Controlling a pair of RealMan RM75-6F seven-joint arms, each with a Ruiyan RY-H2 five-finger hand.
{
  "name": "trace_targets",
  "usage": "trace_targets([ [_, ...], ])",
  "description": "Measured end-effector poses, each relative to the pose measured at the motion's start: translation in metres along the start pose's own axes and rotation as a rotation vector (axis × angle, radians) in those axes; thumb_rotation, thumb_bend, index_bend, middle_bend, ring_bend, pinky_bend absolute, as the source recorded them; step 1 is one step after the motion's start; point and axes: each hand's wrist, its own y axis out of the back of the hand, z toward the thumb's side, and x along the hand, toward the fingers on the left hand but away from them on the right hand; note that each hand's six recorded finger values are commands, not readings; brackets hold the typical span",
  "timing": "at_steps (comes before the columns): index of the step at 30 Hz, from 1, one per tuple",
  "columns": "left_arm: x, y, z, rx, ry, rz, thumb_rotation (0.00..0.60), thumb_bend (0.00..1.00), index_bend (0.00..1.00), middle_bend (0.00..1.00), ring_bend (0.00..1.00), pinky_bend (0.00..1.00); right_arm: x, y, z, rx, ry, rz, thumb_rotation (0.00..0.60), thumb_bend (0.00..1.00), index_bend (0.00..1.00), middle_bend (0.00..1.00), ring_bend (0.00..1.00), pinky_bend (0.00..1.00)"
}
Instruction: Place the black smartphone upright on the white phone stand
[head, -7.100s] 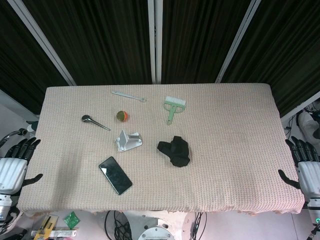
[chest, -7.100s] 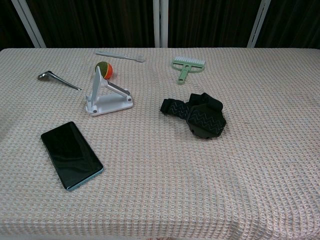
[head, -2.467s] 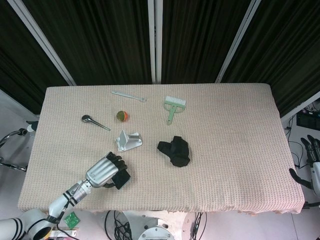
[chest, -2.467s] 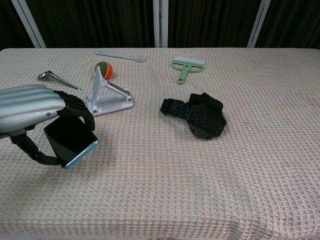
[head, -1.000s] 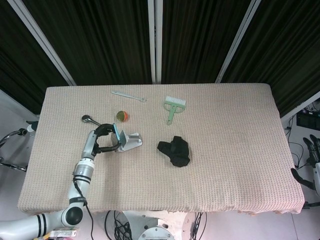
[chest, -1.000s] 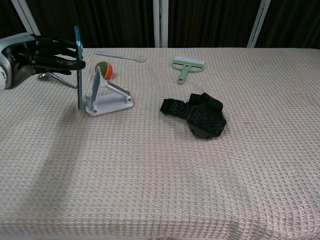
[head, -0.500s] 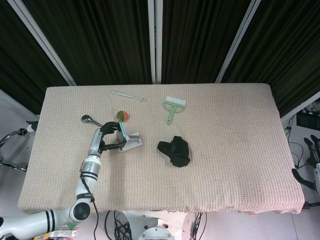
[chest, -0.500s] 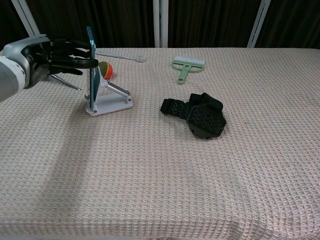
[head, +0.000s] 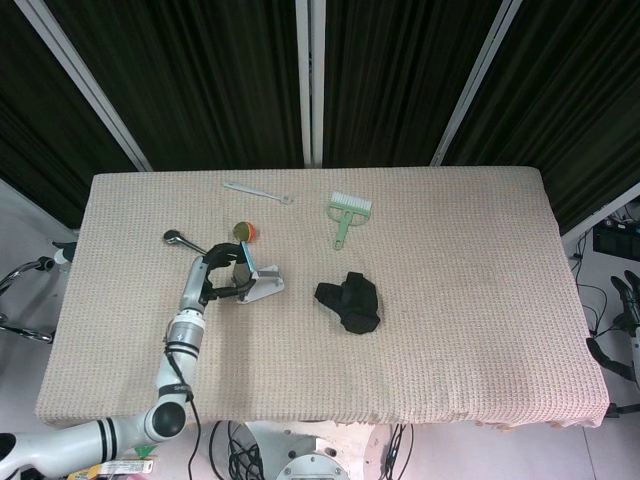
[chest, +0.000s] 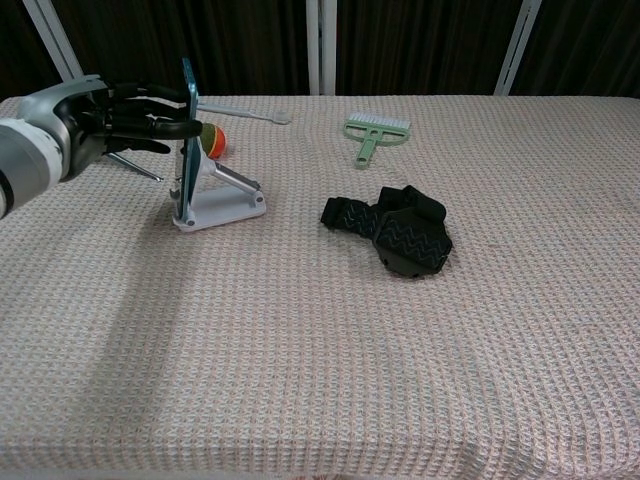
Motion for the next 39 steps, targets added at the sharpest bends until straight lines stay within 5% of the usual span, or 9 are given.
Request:
trace_targets([
  [19,0.001,-0.002,-0.012,0.017,0.005,-0.012,0.6,0.48,0.54,0.57,0.28,0.25,0.001,-0.002,-0.004,0.001,-0.011,0.012,0.6,0.17,0.0,0.0,0.0,0.0],
  [28,-0.001,-0.011,-0.011,0.071,-0.041,-0.08,0.6,0.35,0.12,0.23,0.18,0.24,0.001,-0.002,-0.004,-0.002,-0.011,0.014,0.6,0.17,0.0,0.0,0.0,0.0],
  [33,0.001,-0.01,-0.015,0.074,-0.046,-0.079,0.6,0.34,0.05,0.1,0.14,0.24,0.001,-0.002,-0.005,-0.004,-0.012,0.011,0.6,0.17,0.0,0.0,0.0,0.0],
  [39,0.001,-0.008,-0.017,0.063,-0.045,-0.071,0.6,0.34,0.04,0.08,0.13,0.23,0.001,-0.002,-0.006,-0.005,-0.014,0.009,0.6,0.17,0.0,0.0,0.0,0.0],
])
